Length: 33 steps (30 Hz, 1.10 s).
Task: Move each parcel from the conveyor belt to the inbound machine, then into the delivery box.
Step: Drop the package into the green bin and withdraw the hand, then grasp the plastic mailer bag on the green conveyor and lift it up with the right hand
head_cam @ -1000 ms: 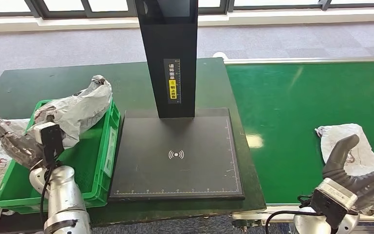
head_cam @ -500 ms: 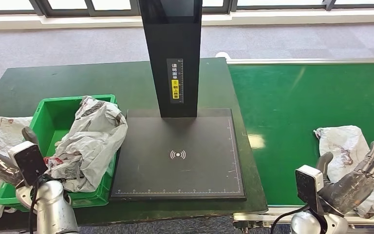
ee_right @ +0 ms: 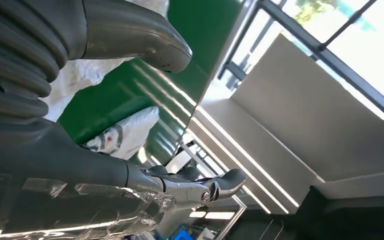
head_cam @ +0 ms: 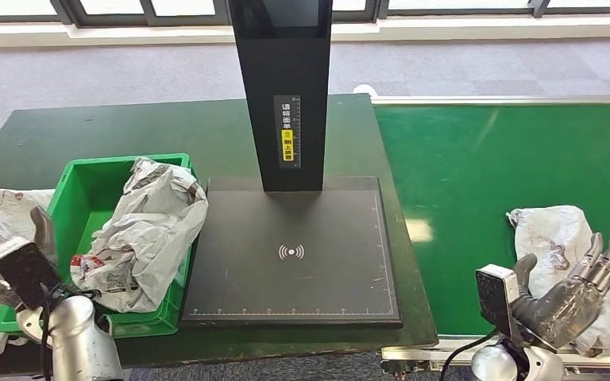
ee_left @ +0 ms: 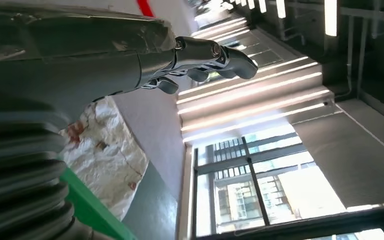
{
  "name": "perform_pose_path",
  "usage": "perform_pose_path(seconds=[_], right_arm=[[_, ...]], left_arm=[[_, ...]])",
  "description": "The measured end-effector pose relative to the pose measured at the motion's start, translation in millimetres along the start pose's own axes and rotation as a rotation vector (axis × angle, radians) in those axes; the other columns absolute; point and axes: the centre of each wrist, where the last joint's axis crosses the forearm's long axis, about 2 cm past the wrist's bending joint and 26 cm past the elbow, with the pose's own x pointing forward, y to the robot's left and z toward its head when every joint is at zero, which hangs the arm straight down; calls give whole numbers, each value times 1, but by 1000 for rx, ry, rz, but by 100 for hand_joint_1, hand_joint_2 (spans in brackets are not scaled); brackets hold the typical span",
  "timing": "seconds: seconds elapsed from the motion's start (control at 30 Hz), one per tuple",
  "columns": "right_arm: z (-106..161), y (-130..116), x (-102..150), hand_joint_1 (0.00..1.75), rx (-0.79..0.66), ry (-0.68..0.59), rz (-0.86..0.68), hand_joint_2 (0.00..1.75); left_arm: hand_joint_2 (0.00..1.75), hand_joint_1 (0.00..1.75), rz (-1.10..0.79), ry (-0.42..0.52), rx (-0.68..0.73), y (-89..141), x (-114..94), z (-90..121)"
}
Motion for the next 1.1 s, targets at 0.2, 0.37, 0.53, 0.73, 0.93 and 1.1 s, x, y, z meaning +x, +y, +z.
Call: perform_pose_path(seconds=[0.2,0.37,0.53,0.73,0.93,1.1], right_arm=[[-19,-18,-35,0,41,44,370,175],[-20,-16,-64,0,82,244,535,175],[-18,-8,-72,0,105,330,540,175],[-13,3,-80,0,150,424,552,175],[-8,11,-86,0,195,450,551,175],[0,18,-94,0,248,508,553,175]], left_arm=[[175,0,610,181,-236,-46,41,34],[175,0,848,245,-430,-49,56,66],[175,0,877,267,-493,-46,61,82],[175,0,883,263,-524,-47,66,87],[175,0,879,267,-534,-44,67,92],[175,0,851,274,-539,-33,67,99]])
